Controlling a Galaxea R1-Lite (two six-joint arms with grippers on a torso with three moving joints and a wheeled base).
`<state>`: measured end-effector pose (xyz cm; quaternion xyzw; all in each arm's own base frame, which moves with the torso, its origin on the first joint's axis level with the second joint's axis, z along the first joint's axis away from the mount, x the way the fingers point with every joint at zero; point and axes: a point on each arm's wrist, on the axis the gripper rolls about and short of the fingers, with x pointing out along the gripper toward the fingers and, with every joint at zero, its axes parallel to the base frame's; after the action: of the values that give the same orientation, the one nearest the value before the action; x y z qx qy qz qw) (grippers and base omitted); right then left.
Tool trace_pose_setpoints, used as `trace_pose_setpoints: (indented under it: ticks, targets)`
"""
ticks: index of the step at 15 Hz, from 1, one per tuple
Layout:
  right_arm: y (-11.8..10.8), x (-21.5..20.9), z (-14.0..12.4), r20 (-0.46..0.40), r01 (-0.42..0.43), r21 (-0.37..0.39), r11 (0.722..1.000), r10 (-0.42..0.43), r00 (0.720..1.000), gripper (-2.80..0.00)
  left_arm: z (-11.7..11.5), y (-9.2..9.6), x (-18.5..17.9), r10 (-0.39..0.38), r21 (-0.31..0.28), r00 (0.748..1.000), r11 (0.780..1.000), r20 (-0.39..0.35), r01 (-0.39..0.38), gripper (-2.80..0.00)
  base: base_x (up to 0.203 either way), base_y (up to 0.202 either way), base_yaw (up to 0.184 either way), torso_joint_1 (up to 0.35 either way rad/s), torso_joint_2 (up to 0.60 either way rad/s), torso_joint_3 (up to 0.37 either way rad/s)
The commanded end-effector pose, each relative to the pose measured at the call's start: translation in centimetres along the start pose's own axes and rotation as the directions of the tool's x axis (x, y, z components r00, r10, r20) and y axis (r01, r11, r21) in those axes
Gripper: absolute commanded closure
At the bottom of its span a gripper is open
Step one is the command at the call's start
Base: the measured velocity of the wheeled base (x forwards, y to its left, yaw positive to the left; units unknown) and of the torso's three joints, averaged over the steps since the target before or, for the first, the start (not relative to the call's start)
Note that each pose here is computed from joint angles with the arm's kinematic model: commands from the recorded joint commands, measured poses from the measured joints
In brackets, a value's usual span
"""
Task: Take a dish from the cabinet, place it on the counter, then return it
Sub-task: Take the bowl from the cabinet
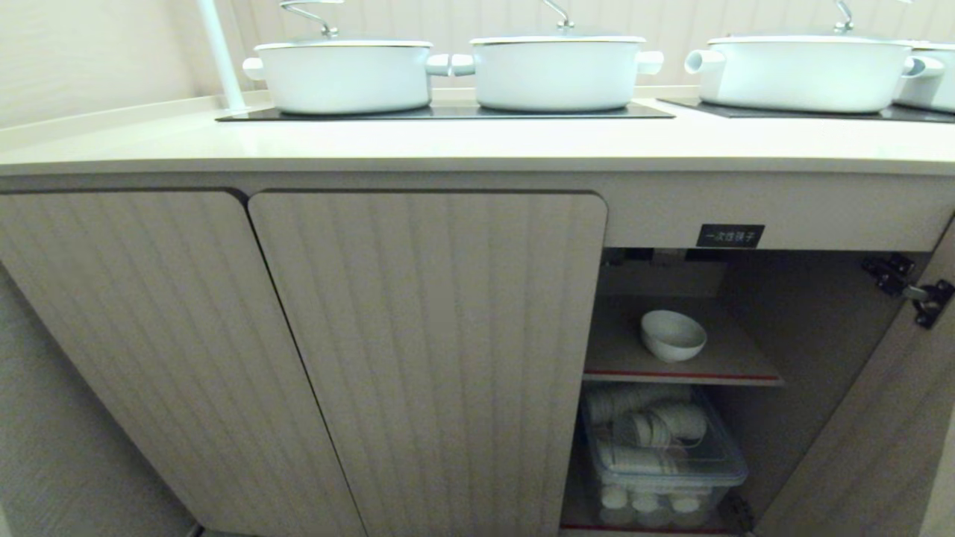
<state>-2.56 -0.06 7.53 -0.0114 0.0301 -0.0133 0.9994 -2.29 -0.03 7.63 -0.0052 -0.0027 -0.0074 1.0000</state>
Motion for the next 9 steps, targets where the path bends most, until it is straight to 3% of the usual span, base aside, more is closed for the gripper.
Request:
trace_pose_setpoints:
  ticks: [1, 9]
  targets:
    - [0.00, 0.00, -0.01, 0.000, -0.001, -0.001, 1.000, 0.001, 1.000, 0.00, 0.00, 0.00, 0.00, -0.001, 0.000, 1.000, 1.000, 0.000, 0.001, 0.00, 0.000, 0.000, 0.000, 0.000, 0.00, 0.000]
    - [0.02, 0.00, -0.02, 0.000, -0.010, -0.004, 1.000, 0.010, 1.000, 0.00, 0.01, 0.00, 0.00, -0.001, 0.000, 1.000, 1.000, 0.001, 0.001, 0.00, 0.000, 0.000, 0.000, 0.000, 0.00, 0.000]
